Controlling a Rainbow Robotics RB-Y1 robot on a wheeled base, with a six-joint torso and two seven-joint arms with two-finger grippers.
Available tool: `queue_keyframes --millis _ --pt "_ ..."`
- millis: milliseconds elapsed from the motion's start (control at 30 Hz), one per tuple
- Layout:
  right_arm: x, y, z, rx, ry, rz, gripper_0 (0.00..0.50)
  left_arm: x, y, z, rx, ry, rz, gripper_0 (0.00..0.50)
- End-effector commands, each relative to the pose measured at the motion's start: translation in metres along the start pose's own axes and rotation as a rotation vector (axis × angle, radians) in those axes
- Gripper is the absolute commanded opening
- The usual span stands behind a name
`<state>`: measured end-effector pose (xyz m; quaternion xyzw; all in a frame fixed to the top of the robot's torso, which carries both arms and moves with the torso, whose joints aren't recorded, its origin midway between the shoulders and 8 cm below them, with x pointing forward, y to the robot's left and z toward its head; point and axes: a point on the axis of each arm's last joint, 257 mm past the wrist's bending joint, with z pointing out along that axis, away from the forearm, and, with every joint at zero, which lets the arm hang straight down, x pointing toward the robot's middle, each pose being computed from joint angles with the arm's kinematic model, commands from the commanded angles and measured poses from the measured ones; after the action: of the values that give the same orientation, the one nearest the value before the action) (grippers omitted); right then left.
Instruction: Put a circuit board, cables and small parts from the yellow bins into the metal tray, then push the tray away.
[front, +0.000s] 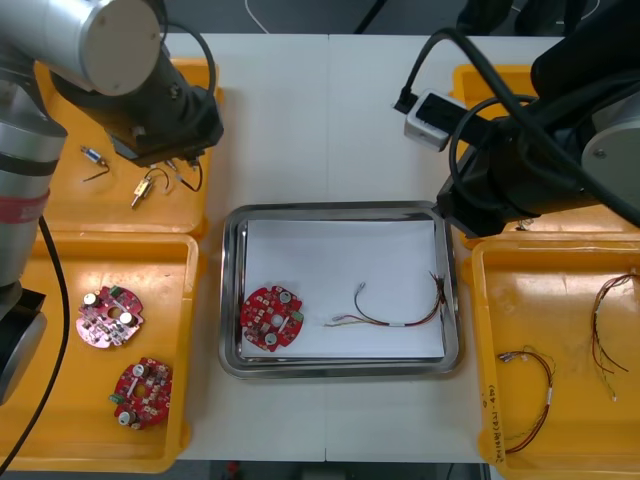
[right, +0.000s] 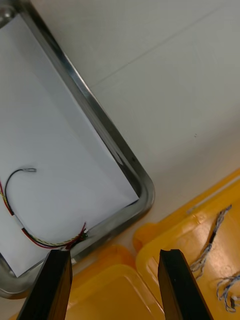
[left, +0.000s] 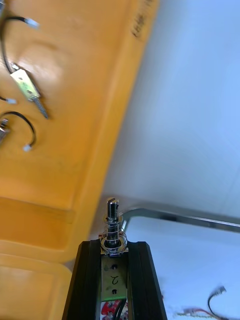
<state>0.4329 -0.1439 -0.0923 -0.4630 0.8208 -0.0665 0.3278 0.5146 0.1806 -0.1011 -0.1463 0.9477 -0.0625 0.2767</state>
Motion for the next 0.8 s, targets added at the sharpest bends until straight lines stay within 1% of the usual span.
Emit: queue_keyframes --millis 33,133,200,300,333,400,467,500,533,600,633,700,733,800 --pt "0.018 -0.037 -0.012 0.049 0.008 0.129 0.500 0.023 -0.054 -0.015 0.071 0.005 0.022 0.005" --pt "0.022 -0.055 -0.018 0.065 -0.001 0.188 0.500 0.041 -0.064 -0.009 0.071 0.033 0.065 0.006" --pt "0.027 -0.069 -0.023 0.076 -0.011 0.234 0.500 0.056 -0.070 -0.004 0.066 0.064 0.102 0.006" --pt "0.034 -0.085 -0.028 0.092 -0.014 0.286 0.500 0.071 -0.074 0.001 0.059 0.089 0.139 0.005" --pt "0.038 -0.092 -0.030 0.101 -0.016 0.312 0.500 0.078 -0.074 0.004 0.052 0.102 0.151 0.005" --pt "0.044 -0.104 -0.033 0.116 -0.013 0.349 0.500 0.088 -0.074 0.010 0.040 0.117 0.169 0.004" --pt "0.055 -0.118 -0.034 0.132 -0.008 0.406 0.500 0.102 -0.068 0.019 0.018 0.139 0.181 0.005" --pt "0.056 -0.122 -0.036 0.139 -0.009 0.419 0.500 0.105 -0.067 0.021 0.012 0.143 0.185 0.005" --pt "0.062 -0.128 -0.036 0.148 -0.004 0.443 0.500 0.111 -0.062 0.027 -0.004 0.150 0.188 0.005" --pt "0.069 -0.138 -0.037 0.164 0.002 0.479 0.500 0.116 -0.062 0.035 0.001 0.144 0.190 0.005" --pt "0.074 -0.144 -0.038 0.177 0.007 0.501 0.500 0.119 -0.063 0.040 0.002 0.135 0.195 0.006" --pt "0.081 -0.152 -0.039 0.199 0.017 0.529 0.500 0.122 -0.062 0.047 0.001 0.127 0.197 0.005" --pt "0.083 -0.154 -0.040 0.207 0.020 0.535 0.500 0.123 -0.061 0.049 -0.001 0.125 0.198 0.004" --pt "0.091 -0.161 -0.040 0.225 0.033 0.565 0.500 0.129 -0.058 0.054 -0.005 0.133 0.200 0.005"
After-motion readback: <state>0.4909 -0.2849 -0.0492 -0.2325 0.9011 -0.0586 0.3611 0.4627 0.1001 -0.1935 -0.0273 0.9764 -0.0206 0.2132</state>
